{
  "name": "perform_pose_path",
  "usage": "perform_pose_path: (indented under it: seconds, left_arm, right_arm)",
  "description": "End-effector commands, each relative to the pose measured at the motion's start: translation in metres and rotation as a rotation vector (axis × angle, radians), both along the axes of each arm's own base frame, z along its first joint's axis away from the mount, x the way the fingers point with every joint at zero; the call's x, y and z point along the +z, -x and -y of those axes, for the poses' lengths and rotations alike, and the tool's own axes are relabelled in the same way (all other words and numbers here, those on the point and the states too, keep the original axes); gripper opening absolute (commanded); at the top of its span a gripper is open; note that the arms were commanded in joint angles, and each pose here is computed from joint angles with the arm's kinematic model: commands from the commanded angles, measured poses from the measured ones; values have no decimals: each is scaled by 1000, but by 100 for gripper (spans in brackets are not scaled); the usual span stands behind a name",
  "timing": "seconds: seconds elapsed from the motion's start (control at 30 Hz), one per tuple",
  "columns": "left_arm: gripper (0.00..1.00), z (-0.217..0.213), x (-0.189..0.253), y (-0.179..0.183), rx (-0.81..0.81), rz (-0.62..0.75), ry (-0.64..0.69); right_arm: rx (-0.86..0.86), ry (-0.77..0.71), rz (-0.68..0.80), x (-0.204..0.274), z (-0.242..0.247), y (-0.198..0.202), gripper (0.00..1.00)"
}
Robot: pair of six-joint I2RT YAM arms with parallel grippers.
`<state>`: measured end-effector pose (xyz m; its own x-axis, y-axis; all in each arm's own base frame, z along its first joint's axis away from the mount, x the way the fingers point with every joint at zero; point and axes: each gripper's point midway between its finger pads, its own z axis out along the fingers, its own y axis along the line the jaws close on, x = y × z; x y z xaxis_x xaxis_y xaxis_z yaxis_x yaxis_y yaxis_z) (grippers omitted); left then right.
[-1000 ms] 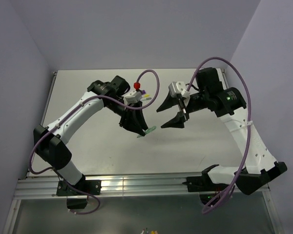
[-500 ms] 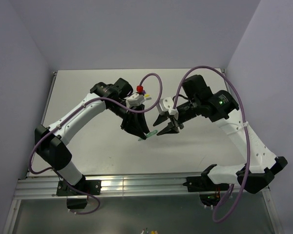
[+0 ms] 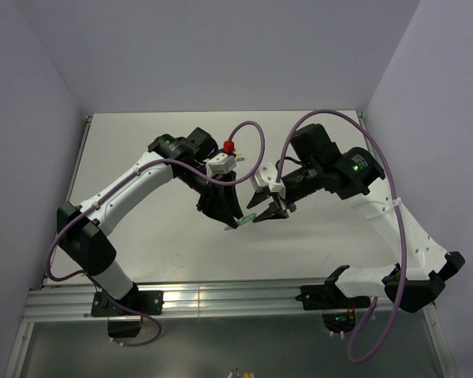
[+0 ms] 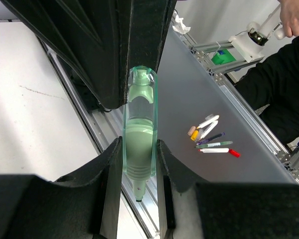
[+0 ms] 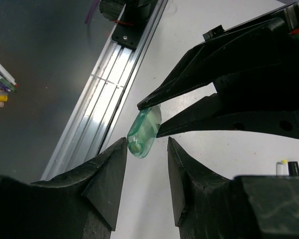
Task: Insert the pens into the pen caps
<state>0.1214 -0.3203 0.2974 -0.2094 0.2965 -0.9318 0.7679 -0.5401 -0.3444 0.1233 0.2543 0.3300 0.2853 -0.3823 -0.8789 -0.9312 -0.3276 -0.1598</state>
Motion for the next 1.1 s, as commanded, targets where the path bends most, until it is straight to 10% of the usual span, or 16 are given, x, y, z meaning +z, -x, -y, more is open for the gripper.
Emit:
perform_pose_path:
  seconds: [0.0, 0.83, 1.07]
  left_arm:
    - [0, 1, 49, 16, -81, -122, 203]
    - [0, 3, 51, 18, -96, -127, 198]
    - [6, 2, 51, 21, -100, -123, 202]
  right_arm:
    - [20, -33, 44, 16, 0, 6, 45]
    - [35, 21, 56, -2, 0, 12, 40]
    - [19, 8, 57, 5, -2, 9, 9]
